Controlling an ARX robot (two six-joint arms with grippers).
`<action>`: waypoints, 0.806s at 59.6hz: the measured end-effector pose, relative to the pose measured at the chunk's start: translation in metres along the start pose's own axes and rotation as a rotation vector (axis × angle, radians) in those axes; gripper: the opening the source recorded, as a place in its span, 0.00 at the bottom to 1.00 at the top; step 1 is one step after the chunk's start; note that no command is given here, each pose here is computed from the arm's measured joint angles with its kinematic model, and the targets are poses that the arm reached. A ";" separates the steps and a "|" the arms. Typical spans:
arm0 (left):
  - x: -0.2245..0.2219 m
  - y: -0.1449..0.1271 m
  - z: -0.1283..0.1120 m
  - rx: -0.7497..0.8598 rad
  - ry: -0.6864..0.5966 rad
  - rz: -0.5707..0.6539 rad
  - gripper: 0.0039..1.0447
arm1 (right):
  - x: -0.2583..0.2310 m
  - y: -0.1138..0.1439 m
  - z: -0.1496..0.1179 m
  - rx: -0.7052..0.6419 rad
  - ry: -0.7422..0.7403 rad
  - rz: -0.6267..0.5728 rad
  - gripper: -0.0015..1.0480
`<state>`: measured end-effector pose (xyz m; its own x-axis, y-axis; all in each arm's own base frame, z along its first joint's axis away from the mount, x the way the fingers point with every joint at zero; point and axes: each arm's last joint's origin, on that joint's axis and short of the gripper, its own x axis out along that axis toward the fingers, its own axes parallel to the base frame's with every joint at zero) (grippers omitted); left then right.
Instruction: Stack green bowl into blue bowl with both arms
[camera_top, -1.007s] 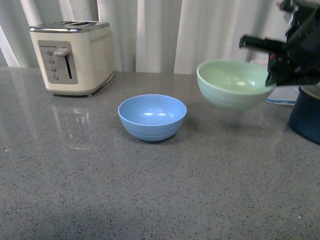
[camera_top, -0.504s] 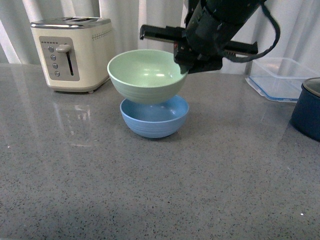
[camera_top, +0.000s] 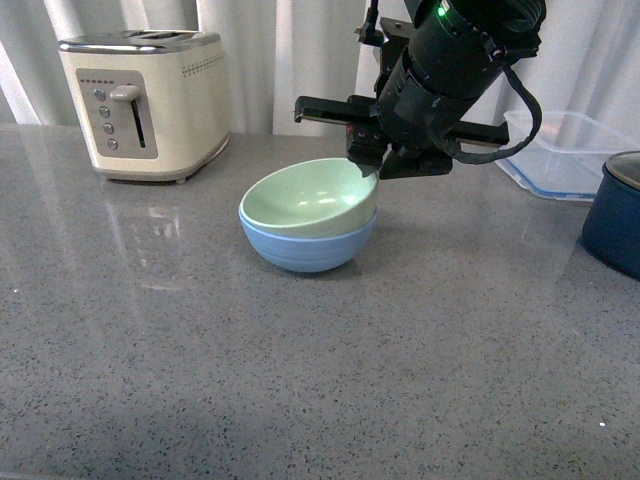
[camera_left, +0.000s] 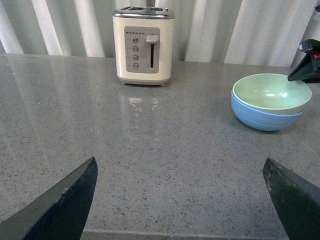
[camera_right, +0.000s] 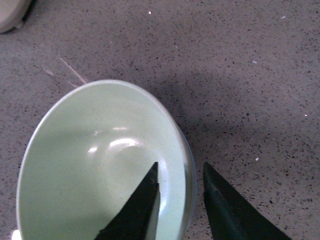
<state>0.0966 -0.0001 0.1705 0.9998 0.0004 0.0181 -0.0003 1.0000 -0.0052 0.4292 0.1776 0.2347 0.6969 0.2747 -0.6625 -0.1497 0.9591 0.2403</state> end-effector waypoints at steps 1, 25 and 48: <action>0.000 0.000 0.000 0.000 0.000 0.000 0.94 | -0.003 -0.001 0.001 0.011 -0.008 0.014 0.40; 0.000 0.000 0.000 0.000 0.000 0.000 0.94 | -0.141 -0.059 -0.034 -0.097 -0.857 -0.189 0.32; 0.000 0.000 0.000 0.000 0.000 0.000 0.94 | -0.160 -0.112 -0.139 -0.172 -0.768 -0.229 0.01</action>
<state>0.0966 -0.0001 0.1705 0.9998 0.0004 0.0181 -0.0003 1.0000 -0.0052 0.2368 0.0356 0.2150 1.0000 0.0076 0.0036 -0.0076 1.0000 0.0050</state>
